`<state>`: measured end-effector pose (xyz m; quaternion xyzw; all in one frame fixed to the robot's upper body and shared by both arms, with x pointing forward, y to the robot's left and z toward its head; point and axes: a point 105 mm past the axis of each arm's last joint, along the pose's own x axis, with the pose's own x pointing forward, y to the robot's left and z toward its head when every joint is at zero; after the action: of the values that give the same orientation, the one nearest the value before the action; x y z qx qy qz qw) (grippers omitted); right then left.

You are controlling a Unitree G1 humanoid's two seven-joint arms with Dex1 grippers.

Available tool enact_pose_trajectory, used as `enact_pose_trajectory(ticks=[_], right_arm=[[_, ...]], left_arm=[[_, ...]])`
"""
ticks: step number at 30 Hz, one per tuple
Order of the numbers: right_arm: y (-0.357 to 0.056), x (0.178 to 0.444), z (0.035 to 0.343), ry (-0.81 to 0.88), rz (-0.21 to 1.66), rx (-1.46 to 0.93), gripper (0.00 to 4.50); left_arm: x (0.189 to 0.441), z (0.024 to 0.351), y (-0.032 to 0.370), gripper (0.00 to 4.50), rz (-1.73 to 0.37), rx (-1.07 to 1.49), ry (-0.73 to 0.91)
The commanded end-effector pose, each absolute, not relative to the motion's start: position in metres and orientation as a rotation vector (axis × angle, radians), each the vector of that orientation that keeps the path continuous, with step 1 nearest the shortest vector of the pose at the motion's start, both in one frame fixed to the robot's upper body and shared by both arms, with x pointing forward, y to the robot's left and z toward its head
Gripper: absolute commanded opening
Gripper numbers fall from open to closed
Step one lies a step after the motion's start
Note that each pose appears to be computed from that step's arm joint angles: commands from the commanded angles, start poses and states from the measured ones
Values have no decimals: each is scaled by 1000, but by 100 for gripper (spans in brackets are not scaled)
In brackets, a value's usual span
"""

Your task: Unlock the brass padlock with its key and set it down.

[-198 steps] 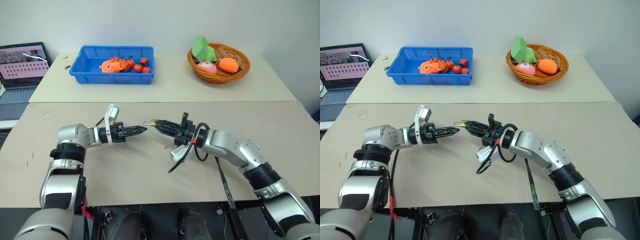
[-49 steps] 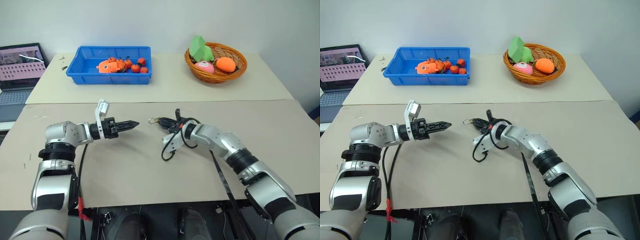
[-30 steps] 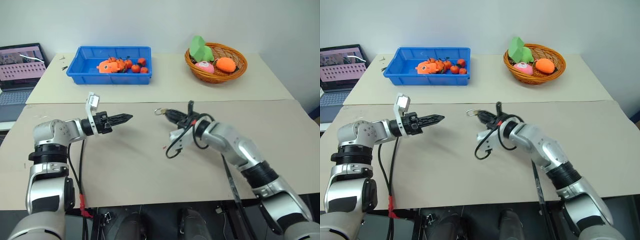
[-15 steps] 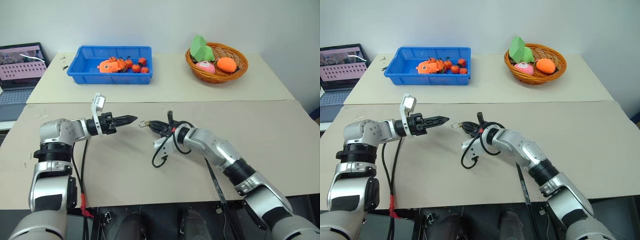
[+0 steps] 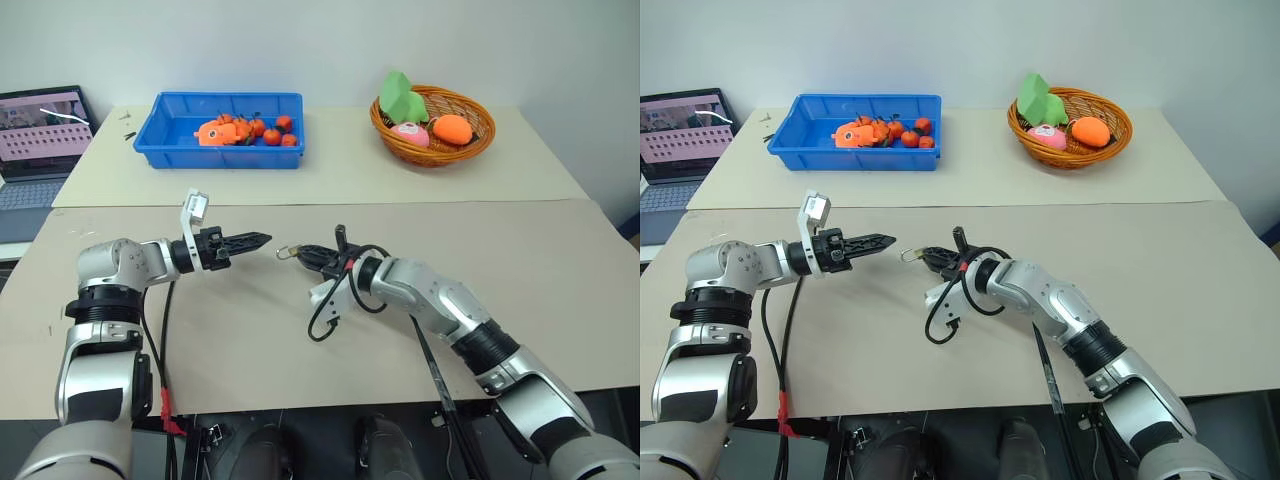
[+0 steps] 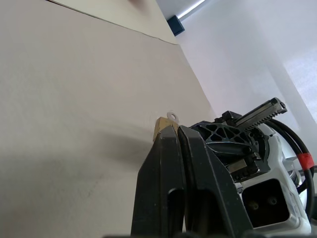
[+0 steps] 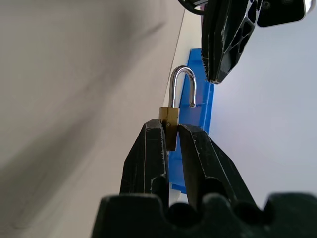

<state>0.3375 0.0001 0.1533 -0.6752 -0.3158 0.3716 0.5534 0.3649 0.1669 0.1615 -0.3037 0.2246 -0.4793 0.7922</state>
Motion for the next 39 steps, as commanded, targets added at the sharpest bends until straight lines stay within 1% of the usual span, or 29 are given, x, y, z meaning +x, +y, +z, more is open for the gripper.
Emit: enact_pose_trajectory(ticks=[1, 10, 20, 33, 39], right_arm=[[10, 331, 183, -838, 828, -1553, 12], [15, 330, 200, -869, 813, -1542, 12], [14, 331, 201, -863, 814, -1542, 12], [24, 347, 198, -850, 811, -1537, 12], [26, 351, 193, -844, 818, -1530, 12]], left_arm=[[368, 174, 163, 9, -1062, -630, 440], [369, 175, 162, 9, -1063, -633, 435], [370, 175, 161, 9, -1061, -631, 433], [371, 174, 166, 9, -1041, -629, 431], [369, 173, 168, 9, -1035, -635, 434]])
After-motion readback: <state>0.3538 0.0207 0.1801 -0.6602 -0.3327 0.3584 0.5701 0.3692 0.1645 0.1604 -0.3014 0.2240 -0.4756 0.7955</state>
